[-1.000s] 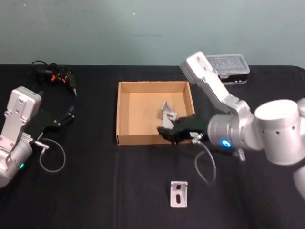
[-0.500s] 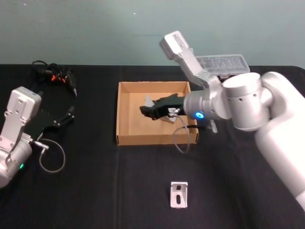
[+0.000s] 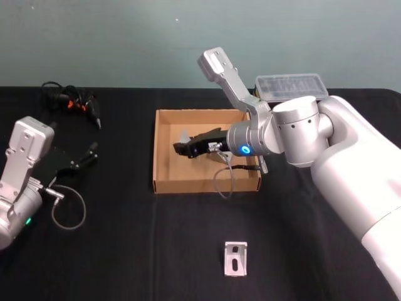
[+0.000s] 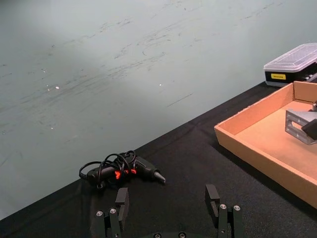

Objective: Use one hand to pick up the angle iron from the table and place it into the box.

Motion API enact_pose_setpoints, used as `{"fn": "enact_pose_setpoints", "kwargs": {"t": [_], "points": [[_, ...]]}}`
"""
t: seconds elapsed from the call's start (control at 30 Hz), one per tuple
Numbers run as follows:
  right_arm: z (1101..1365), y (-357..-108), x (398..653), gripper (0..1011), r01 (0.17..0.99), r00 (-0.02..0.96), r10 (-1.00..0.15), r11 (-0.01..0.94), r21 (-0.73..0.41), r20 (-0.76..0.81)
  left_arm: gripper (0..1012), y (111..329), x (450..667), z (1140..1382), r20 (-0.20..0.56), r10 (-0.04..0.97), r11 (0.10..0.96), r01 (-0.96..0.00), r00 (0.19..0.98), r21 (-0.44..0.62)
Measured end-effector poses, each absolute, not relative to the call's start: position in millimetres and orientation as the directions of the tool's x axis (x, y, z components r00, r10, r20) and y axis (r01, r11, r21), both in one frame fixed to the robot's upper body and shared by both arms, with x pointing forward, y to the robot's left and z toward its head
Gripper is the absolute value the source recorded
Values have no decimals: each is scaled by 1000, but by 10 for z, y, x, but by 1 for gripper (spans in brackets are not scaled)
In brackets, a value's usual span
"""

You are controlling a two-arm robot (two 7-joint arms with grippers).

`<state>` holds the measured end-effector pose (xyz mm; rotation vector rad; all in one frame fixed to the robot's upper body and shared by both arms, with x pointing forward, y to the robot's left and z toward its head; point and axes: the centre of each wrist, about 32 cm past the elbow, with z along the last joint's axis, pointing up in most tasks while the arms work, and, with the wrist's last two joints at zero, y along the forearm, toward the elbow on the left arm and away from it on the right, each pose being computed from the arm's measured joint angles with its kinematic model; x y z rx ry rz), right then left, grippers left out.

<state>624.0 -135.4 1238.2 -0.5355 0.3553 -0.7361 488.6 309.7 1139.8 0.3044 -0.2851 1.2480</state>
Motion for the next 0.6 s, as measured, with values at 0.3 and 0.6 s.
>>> {"fn": "enact_pose_setpoints", "kwargs": {"t": [0.3, 0.6], "points": [[12383, -1350, 6249, 302, 536, 693, -710, 621, -572, -122, 1011, 3097, 4886, 11398, 374, 880, 287, -955, 292, 70], [12386, -1351, 6244, 302, 536, 693, -711, 621, -572, -122, 1011, 3097, 4886, 11398, 374, 880, 287, -955, 292, 70]]}}
